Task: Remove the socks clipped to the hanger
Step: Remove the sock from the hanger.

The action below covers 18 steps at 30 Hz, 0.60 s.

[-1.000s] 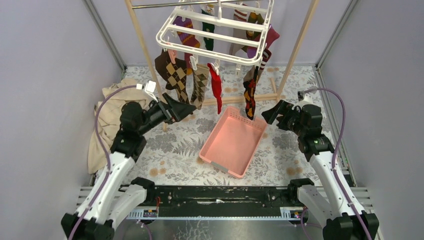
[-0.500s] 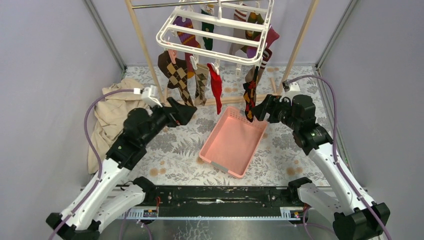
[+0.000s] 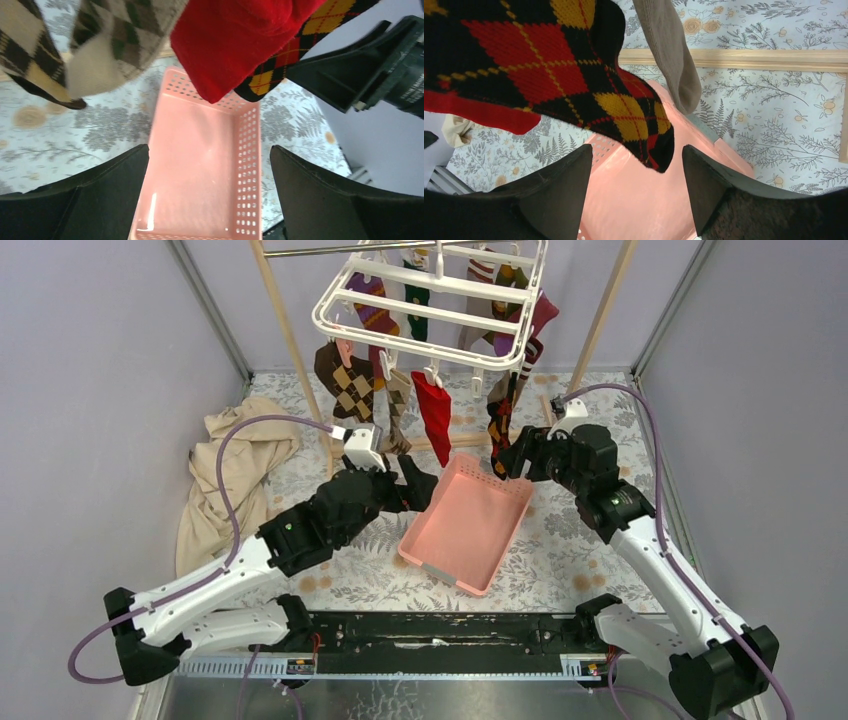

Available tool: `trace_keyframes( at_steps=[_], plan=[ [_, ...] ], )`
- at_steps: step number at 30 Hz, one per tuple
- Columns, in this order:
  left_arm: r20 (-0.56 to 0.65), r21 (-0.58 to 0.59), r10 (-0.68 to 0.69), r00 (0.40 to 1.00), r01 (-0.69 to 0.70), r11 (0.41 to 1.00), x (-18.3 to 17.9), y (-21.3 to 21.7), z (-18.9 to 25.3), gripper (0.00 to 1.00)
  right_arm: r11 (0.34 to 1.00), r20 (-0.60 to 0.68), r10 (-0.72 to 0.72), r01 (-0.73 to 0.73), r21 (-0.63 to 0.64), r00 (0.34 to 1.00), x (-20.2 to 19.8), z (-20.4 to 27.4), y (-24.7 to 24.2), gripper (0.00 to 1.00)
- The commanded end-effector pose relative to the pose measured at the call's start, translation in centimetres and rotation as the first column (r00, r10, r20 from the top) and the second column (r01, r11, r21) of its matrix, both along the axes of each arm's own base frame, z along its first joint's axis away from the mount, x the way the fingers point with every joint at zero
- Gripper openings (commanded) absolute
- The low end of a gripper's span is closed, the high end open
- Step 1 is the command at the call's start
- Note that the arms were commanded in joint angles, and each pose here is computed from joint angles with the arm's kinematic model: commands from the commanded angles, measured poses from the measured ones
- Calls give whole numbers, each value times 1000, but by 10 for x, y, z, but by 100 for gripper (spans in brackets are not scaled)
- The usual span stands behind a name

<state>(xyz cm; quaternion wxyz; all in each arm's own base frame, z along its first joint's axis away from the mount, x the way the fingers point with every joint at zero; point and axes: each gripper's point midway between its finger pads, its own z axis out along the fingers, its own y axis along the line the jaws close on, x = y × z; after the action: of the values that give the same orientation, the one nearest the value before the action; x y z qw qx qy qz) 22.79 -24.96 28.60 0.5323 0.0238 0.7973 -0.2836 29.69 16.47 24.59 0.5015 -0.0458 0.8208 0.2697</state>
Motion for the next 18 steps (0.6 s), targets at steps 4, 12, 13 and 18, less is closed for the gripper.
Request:
trace_keyframes(
  at_steps=[4,12,13,18],
  plan=[
    [-31,-156,-145,989,138,978,-6,-58,-6,99,1000,151,0,-4,26,989,21,38,11,73],
    [-26,-117,-126,992,122,986,-9,-80,-20,99,999,168,-25,20,32,985,40,31,16,64],
    [-25,-118,-127,992,123,985,-9,-82,-20,99,999,169,-21,15,34,985,41,30,17,60],
    [-30,-114,-129,991,125,986,-9,-92,-25,99,999,167,-7,2,36,986,39,27,19,26]
  ],
)
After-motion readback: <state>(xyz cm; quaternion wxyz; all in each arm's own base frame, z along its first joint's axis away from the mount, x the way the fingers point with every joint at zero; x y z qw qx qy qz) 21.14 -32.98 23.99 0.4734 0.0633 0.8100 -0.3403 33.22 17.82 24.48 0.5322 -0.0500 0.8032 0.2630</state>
